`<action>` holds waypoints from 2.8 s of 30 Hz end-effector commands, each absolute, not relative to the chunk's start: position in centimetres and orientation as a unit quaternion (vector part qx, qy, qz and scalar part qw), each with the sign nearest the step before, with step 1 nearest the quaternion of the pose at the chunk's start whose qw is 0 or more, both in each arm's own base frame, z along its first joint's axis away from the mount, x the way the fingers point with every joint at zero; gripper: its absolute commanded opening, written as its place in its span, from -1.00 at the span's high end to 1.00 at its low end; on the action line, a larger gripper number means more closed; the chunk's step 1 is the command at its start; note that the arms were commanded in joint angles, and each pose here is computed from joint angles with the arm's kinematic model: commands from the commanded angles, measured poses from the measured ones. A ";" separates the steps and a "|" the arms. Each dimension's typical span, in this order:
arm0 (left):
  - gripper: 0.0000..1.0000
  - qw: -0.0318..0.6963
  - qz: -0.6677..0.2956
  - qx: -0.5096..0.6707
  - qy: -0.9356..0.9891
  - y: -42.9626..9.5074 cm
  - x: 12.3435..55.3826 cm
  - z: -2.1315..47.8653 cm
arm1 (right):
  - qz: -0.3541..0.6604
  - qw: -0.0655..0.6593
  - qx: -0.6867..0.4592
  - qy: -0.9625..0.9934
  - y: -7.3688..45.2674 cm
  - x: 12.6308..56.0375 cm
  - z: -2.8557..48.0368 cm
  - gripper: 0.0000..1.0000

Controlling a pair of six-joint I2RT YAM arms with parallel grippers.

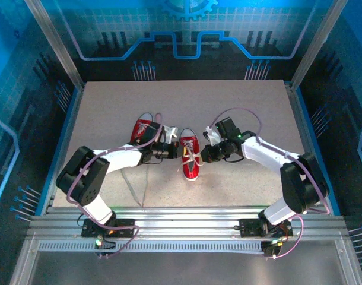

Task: Tie the shoes

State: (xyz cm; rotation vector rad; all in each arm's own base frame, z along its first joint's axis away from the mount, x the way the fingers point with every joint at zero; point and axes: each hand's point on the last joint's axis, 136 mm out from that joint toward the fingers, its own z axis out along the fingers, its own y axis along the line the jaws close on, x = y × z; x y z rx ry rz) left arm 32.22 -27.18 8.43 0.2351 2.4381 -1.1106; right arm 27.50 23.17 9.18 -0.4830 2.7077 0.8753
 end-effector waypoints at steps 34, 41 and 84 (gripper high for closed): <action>1.00 0.224 -0.379 0.131 0.888 -25.8 30.9 7.5 | 0.304 0.116 -0.187 0.927 22.1 28.6 9.9 1.00; 1.00 0.240 -0.369 0.151 0.885 -26.1 31.3 8.2 | 0.305 0.112 -0.186 0.927 22.1 28.1 10.0 1.00; -0.18 0.418 -0.259 0.280 0.824 -28.9 32.5 9.6 | 0.376 0.136 -0.196 0.895 26.9 29.7 14.9 0.15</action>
